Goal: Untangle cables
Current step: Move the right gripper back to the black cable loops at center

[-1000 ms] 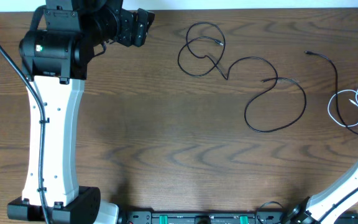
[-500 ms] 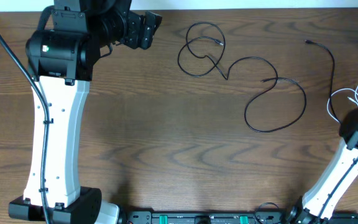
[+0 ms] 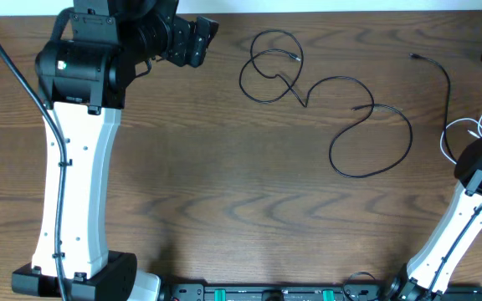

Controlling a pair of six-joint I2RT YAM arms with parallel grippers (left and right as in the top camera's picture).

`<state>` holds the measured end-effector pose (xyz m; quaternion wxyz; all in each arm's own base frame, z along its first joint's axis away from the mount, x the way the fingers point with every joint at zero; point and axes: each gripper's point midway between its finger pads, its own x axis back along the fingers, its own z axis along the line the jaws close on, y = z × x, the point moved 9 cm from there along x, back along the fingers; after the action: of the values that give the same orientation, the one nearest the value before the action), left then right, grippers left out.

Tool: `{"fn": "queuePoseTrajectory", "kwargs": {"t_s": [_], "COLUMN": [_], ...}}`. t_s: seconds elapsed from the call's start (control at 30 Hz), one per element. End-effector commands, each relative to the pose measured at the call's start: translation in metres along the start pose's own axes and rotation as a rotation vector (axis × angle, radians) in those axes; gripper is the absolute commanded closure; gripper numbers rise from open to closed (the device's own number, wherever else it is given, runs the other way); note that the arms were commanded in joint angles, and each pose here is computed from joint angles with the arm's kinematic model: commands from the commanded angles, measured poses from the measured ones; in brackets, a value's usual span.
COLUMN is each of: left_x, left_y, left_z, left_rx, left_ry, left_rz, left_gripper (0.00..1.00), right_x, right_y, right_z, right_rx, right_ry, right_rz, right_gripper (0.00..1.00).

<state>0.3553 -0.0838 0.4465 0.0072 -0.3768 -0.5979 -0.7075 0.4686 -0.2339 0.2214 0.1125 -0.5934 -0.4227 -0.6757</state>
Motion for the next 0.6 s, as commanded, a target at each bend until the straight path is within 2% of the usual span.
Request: {"fn": "queuePoseTrajectory", "kwargs": {"t_s": [0.0,0.03,0.07,0.37,0.57], "left_x": [0.002,0.002,0.002,0.002,0.002], "left_y": [-0.001,-0.001,-0.001,-0.001,0.0], "left_z": [-0.002,-0.002,-0.002,-0.002,-0.002], "left_rx": [-0.009,-0.009,-0.009,-0.009,-0.009], "left_ry": [0.005,0.005,0.005,0.005,0.006], "left_rz": [0.002,0.002,0.002,0.002,0.001], "left_gripper": [0.16,0.16,0.16,0.16,0.16], "right_x": [0.004,0.004,0.004,0.005,0.029], "right_y": [0.003,0.003,0.003,-0.004,0.002], "right_z": [-0.004,-0.004,-0.004,-0.003,0.006], "right_rx": [0.024,0.025,0.026,0.045,0.043], "right_ry": [-0.017,-0.016,-0.017,-0.015,0.134], "right_rz": [-0.017,-0.015,-0.014,0.024,0.002], "right_gripper": [0.66,0.15,0.01,0.01,0.01]}}
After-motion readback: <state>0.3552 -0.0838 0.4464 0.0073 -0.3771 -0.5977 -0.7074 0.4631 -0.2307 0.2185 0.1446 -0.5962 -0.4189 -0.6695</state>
